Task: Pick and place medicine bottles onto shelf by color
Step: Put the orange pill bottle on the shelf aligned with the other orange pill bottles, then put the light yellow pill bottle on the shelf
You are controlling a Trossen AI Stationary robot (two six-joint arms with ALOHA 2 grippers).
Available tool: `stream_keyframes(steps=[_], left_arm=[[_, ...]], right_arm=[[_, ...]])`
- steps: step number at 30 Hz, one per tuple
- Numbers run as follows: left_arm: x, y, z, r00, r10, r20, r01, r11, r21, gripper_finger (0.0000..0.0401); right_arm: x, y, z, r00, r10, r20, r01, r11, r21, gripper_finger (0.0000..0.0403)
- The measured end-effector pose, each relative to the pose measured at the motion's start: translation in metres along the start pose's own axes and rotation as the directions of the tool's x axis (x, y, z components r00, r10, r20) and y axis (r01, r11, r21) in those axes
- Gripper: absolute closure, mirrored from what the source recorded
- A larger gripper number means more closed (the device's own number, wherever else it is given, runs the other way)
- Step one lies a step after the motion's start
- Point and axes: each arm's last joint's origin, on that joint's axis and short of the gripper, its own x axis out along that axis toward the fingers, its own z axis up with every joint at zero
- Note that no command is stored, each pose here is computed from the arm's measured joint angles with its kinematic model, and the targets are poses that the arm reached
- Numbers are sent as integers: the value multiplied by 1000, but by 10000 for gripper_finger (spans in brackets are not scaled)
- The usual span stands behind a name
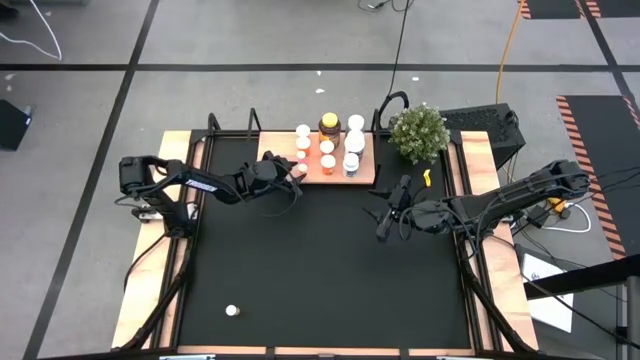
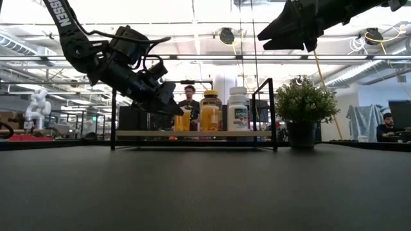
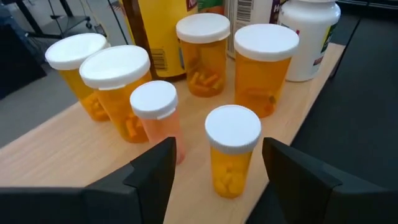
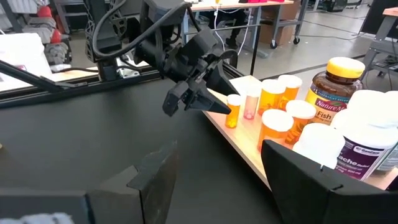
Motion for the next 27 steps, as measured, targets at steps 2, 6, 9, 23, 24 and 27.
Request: stream_keyframes(steps=[2,6,9,23,24,27], left_arm=[[0,0,0,1000,1,-2,-1,1000,1,160],[0,1,-2,1000,25,-14,-25,1000,9,160],[0,1,-2,999,28,-21,-28,1000,12,160],[0,1,-3,999,30,-26,-29,999,41,160],[-1,1,-2,999,28,-26,-27,999,40,160],[-4,1,2,999,27,-17,-27,999,35,160]], right_arm=[[0,0,0,1000,1,0,-1,1000,3,175],[0,0,0,1000,2,0,-2,1000,3,175],[0,0,0,1000,2,-1,-2,1000,3,175],[0,0,0,1000,3,-1,-3,1000,30,174],[0,0,0,1000,5,-2,-5,999,32,174],[0,0,0,1000,8,-1,-8,1000,30,174]])
